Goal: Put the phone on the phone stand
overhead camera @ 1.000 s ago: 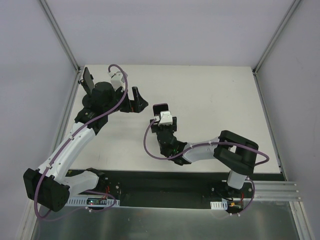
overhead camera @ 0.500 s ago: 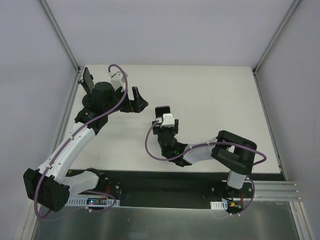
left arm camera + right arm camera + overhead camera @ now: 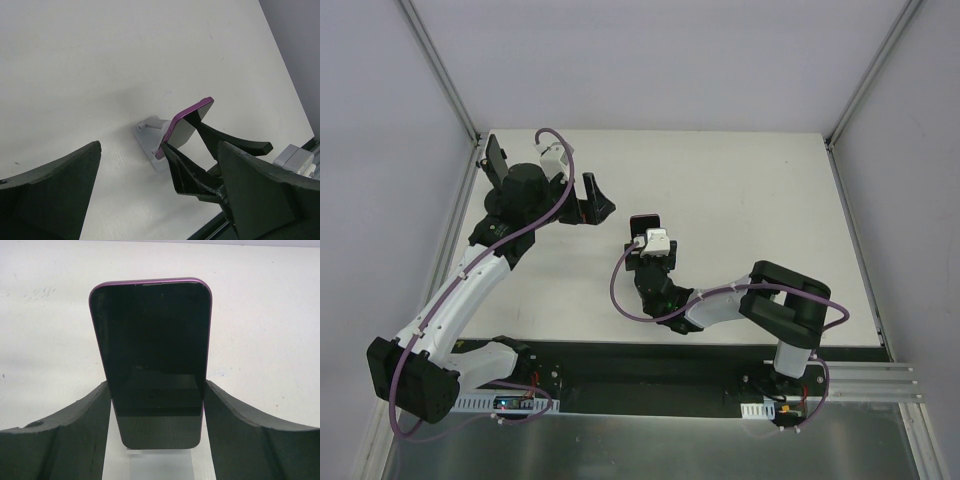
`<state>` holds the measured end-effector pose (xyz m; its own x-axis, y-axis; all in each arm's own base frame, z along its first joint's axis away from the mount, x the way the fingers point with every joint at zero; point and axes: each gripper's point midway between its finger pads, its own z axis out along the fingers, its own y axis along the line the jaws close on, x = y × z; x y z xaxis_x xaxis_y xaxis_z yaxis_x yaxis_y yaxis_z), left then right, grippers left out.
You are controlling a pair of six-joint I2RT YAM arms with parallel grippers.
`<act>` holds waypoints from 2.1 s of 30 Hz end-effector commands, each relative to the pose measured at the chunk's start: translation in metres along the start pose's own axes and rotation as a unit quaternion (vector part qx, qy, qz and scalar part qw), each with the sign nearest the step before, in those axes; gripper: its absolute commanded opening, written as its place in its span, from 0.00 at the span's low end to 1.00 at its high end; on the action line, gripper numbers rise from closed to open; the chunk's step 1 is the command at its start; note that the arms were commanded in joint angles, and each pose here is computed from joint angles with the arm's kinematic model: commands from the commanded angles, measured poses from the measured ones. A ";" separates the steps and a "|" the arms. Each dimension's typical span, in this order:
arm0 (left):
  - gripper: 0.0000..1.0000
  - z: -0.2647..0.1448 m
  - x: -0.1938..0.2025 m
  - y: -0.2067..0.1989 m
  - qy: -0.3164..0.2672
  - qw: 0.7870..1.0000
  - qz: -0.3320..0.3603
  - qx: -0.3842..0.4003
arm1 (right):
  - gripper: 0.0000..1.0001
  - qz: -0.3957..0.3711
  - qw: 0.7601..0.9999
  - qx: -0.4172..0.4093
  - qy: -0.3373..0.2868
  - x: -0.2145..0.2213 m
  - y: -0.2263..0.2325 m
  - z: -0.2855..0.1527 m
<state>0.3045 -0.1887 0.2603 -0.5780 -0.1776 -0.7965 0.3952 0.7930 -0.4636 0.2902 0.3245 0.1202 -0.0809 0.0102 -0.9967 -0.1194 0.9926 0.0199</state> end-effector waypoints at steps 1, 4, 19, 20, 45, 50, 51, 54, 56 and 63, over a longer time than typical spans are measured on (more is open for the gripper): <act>0.99 -0.002 -0.011 -0.005 -0.018 1.000 -0.003 0.015 | 0.01 0.054 0.998 0.006 -0.020 -0.015 0.006 0.000; 0.99 -0.002 -0.011 -0.005 -0.018 1.000 -0.004 0.016 | 0.01 0.054 0.998 0.005 -0.016 -0.014 0.008 0.001; 0.99 0.000 -0.009 -0.005 -0.012 1.000 -0.007 0.019 | 0.54 0.032 0.999 0.011 -0.005 -0.009 0.008 -0.001; 0.99 -0.001 -0.010 -0.006 -0.013 1.000 -0.006 0.019 | 0.63 0.031 0.999 0.010 -0.005 -0.009 0.009 -0.002; 0.99 0.022 0.021 -0.048 0.071 0.980 0.022 0.186 | 0.97 0.030 0.994 -0.100 -0.037 -0.098 -0.034 -0.041; 0.99 0.012 0.034 -0.071 0.065 0.961 0.112 0.244 | 0.97 0.073 0.977 -0.194 -0.056 -0.112 -0.058 -0.047; 0.99 0.010 0.037 -0.075 0.064 0.957 0.126 0.252 | 0.97 0.069 0.977 -0.198 -0.040 -0.102 -0.066 -0.047; 0.99 0.002 0.053 -0.085 0.068 0.946 0.163 0.273 | 0.97 0.067 0.974 -0.215 -0.031 -0.103 -0.082 -0.052; 0.99 0.002 0.058 -0.084 0.076 0.949 0.145 0.268 | 0.97 0.060 0.975 -0.212 -0.035 -0.102 -0.093 -0.054; 0.95 0.009 0.081 -0.061 0.054 0.968 0.094 0.227 | 0.97 0.091 0.968 -0.231 -0.047 -0.102 -0.110 -0.059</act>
<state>0.2390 -0.2621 0.2256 -0.5628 0.1026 -0.8202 0.7636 0.4445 -0.4684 0.2630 0.1986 0.2229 -0.0356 0.1819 -0.9827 -0.4610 0.8695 0.1776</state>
